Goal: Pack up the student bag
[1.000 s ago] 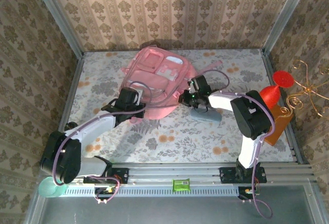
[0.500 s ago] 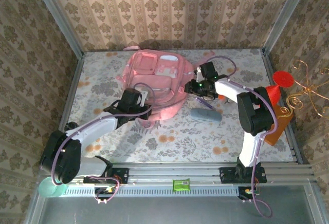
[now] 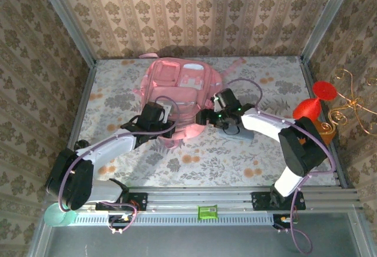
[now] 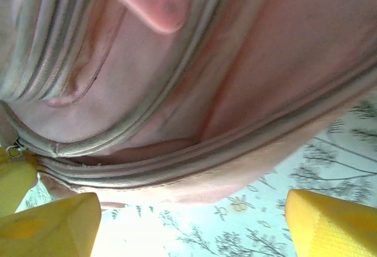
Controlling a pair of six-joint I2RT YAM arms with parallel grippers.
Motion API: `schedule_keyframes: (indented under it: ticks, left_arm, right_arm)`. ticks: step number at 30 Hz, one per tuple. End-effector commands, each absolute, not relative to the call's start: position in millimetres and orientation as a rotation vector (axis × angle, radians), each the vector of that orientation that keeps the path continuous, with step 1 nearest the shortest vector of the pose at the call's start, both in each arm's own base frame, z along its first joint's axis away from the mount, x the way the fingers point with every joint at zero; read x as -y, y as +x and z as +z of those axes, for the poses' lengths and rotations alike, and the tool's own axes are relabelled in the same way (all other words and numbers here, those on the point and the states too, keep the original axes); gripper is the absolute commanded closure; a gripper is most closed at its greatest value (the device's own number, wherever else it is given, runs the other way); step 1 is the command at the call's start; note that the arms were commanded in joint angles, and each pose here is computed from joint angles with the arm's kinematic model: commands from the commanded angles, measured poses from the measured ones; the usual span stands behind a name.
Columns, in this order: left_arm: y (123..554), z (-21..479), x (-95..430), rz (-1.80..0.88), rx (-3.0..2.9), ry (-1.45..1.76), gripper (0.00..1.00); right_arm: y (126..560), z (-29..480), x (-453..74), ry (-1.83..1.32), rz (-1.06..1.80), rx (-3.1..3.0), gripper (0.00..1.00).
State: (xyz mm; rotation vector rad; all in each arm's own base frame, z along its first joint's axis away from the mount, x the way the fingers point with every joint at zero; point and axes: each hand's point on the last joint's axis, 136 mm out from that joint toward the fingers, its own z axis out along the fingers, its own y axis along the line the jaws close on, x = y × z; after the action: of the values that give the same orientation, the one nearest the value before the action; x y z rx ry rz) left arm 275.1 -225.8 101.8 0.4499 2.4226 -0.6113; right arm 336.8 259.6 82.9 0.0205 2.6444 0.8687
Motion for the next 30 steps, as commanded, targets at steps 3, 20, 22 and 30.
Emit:
schedule_keyframes:
  ticks: [3,20,22,30]
  left_arm:
    - [273.8,106.6,228.2,-0.613,-2.409,0.453,1.0]
    - [269.6,92.7,179.4,-0.314,-2.473,0.426,1.0]
    - [270.7,90.0,171.6,-0.287,-2.486,0.405,1.0]
    - [259.4,87.2,191.5,-0.408,-2.486,0.498,1.0]
  right_arm:
    - [355.4,66.3,-268.4,0.183,0.87,-2.593,0.17]
    - [390.8,63.8,-214.7,0.138,0.699,-2.558,0.96]
    - [398.8,68.1,-204.4,0.109,0.679,-2.556,0.97]
    - [438.5,71.6,-186.4,0.079,0.716,-2.564,0.96]
